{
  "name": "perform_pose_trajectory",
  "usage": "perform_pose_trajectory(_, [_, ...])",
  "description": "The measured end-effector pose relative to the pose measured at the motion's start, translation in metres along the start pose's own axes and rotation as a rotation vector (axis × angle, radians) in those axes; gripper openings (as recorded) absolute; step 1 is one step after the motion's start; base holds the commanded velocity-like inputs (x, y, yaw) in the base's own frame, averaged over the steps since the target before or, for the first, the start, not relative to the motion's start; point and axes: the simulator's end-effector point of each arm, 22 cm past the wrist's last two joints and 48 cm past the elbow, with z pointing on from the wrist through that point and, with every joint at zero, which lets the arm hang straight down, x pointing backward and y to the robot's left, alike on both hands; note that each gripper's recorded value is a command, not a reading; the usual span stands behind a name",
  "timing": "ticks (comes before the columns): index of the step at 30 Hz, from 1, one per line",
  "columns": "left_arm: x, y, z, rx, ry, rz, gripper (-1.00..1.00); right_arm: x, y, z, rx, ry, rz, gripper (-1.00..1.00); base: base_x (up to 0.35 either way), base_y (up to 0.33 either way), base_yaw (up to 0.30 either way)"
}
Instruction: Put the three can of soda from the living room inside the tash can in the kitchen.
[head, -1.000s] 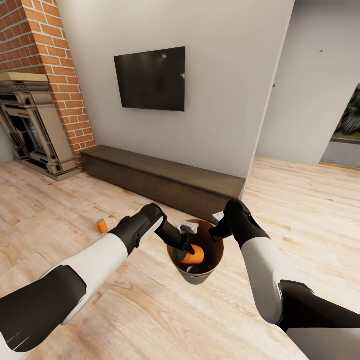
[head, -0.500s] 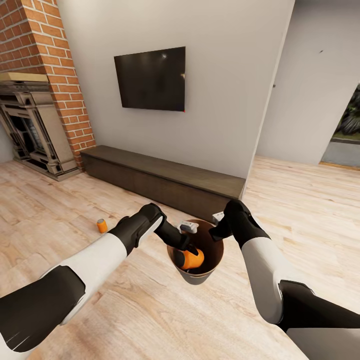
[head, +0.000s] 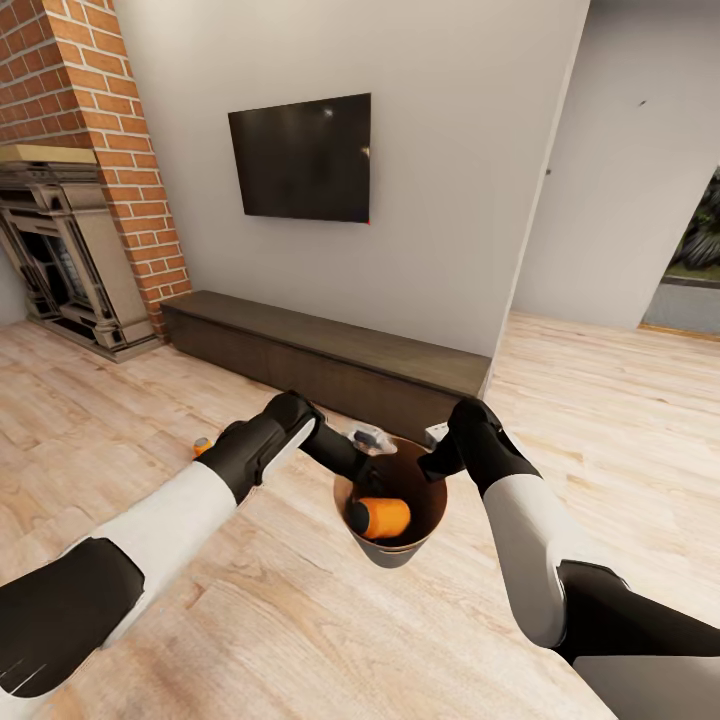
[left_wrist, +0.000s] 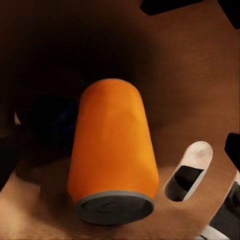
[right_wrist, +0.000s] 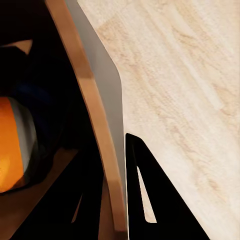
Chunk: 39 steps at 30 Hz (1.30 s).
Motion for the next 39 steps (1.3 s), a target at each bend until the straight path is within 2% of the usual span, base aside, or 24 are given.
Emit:
perform_pose_trajectory(2, [0.001, 0.015, -0.017, -0.013, -0.021, 0.009, 1.0, 0.0, 0.0, 0.0, 0.0, 0.0, 0.0, -1.0, 0.0, 0.0, 0.0])
perform_pose_trajectory(4, [0.006, 0.028, -0.05, 0.011, -0.053, 0.03, 1.0, 0.0, 0.0, 0.0, 0.0, 0.0, 0.0, -1.0, 0.0, 0.0, 0.0])
perform_pose_trajectory(8, [0.018, 0.053, -0.089, 0.008, -0.082, 0.027, 1.0, 0.0, 0.0, 0.0, 0.0, 0.0, 0.0, -1.0, 0.0, 0.0, 0.0])
perform_pose_trajectory(9, [0.022, 0.062, -0.108, 0.015, -0.105, 0.016, 1.0, 0.0, 0.0, 0.0, 0.0, 0.0, 0.0, -1.0, 0.0, 0.0, 0.0])
perform_pose_trajectory(11, [0.029, 0.073, -0.13, 0.027, -0.129, -0.006, 1.0, 0.0, 0.0, 0.0, -0.001, 0.0, 0.002, -1.0, 0.0, 0.0, 0.0])
perform_pose_trajectory(12, [0.036, 0.082, -0.149, 0.034, -0.148, -0.025, 1.0, 0.0, -0.001, 0.0, 0.0, 0.0, 0.002, -1.0, 0.0, 0.0, 0.0])
perform_pose_trajectory(15, [0.059, 0.108, -0.18, 0.02, -0.16, -0.076, 1.0, 0.001, -0.002, 0.0, 0.0, -0.001, 0.005, -1.0, 0.0, 0.0, 0.0])
perform_pose_trajectory(16, [0.068, 0.115, -0.184, 0.015, -0.157, -0.094, 1.0, 0.001, -0.003, 0.0, 0.001, -0.001, 0.006, -1.0, 0.0, 0.0, 0.0])
perform_pose_trajectory(19, [0.095, 0.128, -0.184, 0.006, -0.136, -0.139, 1.0, 0.002, -0.006, 0.0, 0.004, 0.0, 0.009, -1.0, 0.0, 0.0, 0.0])
perform_pose_trajectory(23, [0.126, 0.165, -0.174, -0.099, -0.174, -0.137, 1.0, 0.003, -0.01, -0.001, 0.001, -0.002, 0.024, -1.0, 0.0, 0.0, 0.0])
perform_pose_trajectory(24, [0.137, 0.188, -0.173, -0.179, -0.212, -0.149, 1.0, 0.005, -0.015, -0.001, 0.003, -0.002, 0.034, -1.0, 0.0, 0.0, 0.0])
perform_pose_trajectory(26, [0.153, 0.212, -0.173, -0.265, -0.255, -0.172, 1.0, 0.007, -0.024, -0.002, 0.023, 0.001, 0.03, -1.0, 0.0, 0.0, 0.0])
perform_pose_trajectory(27, [0.17, 0.233, -0.173, -0.345, -0.291, -0.192, 1.0, 0.01, -0.03, -0.003, 0.025, 0.002, 0.044, -1.0, 0.0, 0.0, 0.0])
perform_pose_trajectory(30, [0.207, 0.258, -0.166, -0.461, -0.341, -0.21, 1.0, 0.016, -0.047, -0.004, 0.049, 0.006, 0.056, -1.0, 0.0, 0.0, 0.0])
perform_pose_trajectory(34, [0.23, 0.271, -0.159, -0.552, -0.39, -0.196, 1.0, 0.021, -0.057, -0.005, 0.063, 0.009, 0.063, -1.0, 0.0, 0.0, 0.0])
perform_pose_trajectory(36, [0.244, 0.28, -0.157, -0.636, -0.425, -0.187, 1.0, 0.025, -0.059, 0.0, 0.057, 0.0, 0.048, -1.0, 0.0, 0.0, 0.0])
perform_pose_trajectory(37, [0.251, 0.285, -0.157, -0.699, -0.45, -0.183, 1.0, 0.032, -0.059, 0.008, 0.053, -0.001, 0.03, -1.0, 0.0, 0.0, 0.0])
perform_pose_trajectory(39, [0.259, 0.29, -0.156, -0.764, -0.478, -0.184, 1.0, 0.046, -0.059, 0.019, 0.049, 0.012, 0.014, -1.0, 0.0, 0.0, 0.0])
